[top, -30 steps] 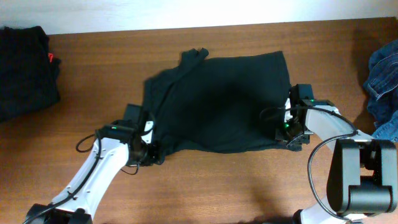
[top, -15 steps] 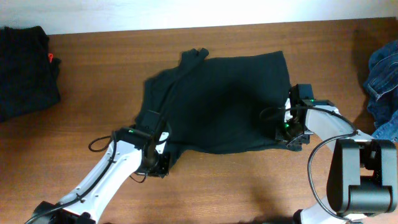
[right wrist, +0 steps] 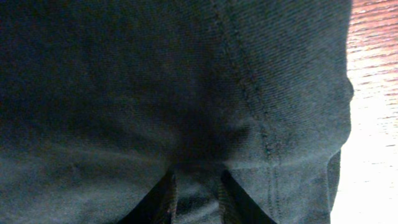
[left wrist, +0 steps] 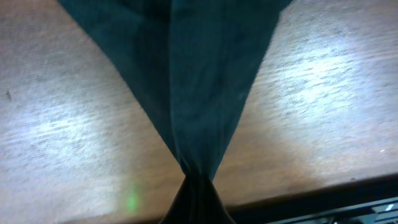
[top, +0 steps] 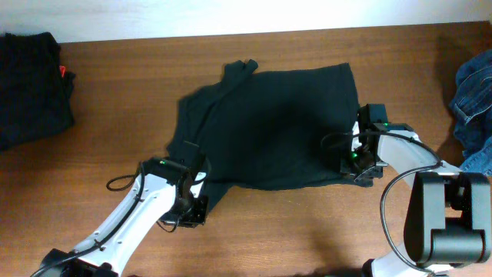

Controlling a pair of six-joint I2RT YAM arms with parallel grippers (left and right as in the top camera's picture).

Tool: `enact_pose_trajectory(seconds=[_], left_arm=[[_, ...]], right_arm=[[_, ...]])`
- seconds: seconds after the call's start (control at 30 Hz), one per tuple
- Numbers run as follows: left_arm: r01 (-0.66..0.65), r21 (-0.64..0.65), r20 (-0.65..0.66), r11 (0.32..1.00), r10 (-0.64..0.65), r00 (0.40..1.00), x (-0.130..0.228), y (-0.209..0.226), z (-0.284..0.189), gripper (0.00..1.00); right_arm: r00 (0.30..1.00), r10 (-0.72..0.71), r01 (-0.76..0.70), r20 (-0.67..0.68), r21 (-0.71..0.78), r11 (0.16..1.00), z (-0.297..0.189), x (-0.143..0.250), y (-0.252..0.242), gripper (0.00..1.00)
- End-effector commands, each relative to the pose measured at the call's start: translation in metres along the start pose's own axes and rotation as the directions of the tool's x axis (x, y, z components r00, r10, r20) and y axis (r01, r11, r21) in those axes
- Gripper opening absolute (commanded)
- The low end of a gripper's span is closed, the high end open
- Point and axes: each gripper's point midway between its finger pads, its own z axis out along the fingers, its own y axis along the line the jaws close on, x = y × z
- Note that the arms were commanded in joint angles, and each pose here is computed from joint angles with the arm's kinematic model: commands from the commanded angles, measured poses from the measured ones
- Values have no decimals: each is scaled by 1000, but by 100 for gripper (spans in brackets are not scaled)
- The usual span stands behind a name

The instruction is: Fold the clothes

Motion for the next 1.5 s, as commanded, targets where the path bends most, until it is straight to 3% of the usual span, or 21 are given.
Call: enact_pose_trajectory(seconds=[0.0,0.4,0.5,0.57,0.67,0.73,0.87,1.0,1.1,1.2,1.47], left_arm=[[-20,-40,7,999,21,1000,1,6,-5,0],[-4,-41,-4,999,4,1000,4,7,-3,2],[12,-41,-7,999,-12,1000,5,7,-3,27],[16,-42,-10,999,-16,1000,6,7,-3,39],[24,-43,-13,999,-24,1000,7,7,-3,68],[23,-46,-2,999,-23,1000,4,8,-3,71],[12,-26,130,1000,-8,991,-28,2,-5,69],[-13,19,322,1000,6,947,-76,-10,-16,51],[-33,45,436,998,10,900,-104,-18,-27,23],[-47,60,502,997,11,865,-122,-23,-35,6],[-3,89,494,996,-42,869,-137,-26,-18,1]], right_arm=[[999,7,-9,-36,-36,999,8,10,5,27],[999,7,-9,-37,-36,999,8,10,5,27],[999,7,-9,-37,-36,999,8,10,5,27],[999,7,-9,-37,-36,999,8,11,5,28],[999,7,-9,-37,-36,999,8,10,5,28],[999,7,-9,-37,-36,999,8,10,5,28],[999,7,-9,-36,-36,999,8,10,6,28],[999,7,-8,-36,-36,999,8,10,6,27],[999,7,-9,-36,-36,999,8,10,5,28],[999,7,-9,-36,-36,999,8,10,5,28],[999,7,-9,-35,-37,999,8,10,6,28]])
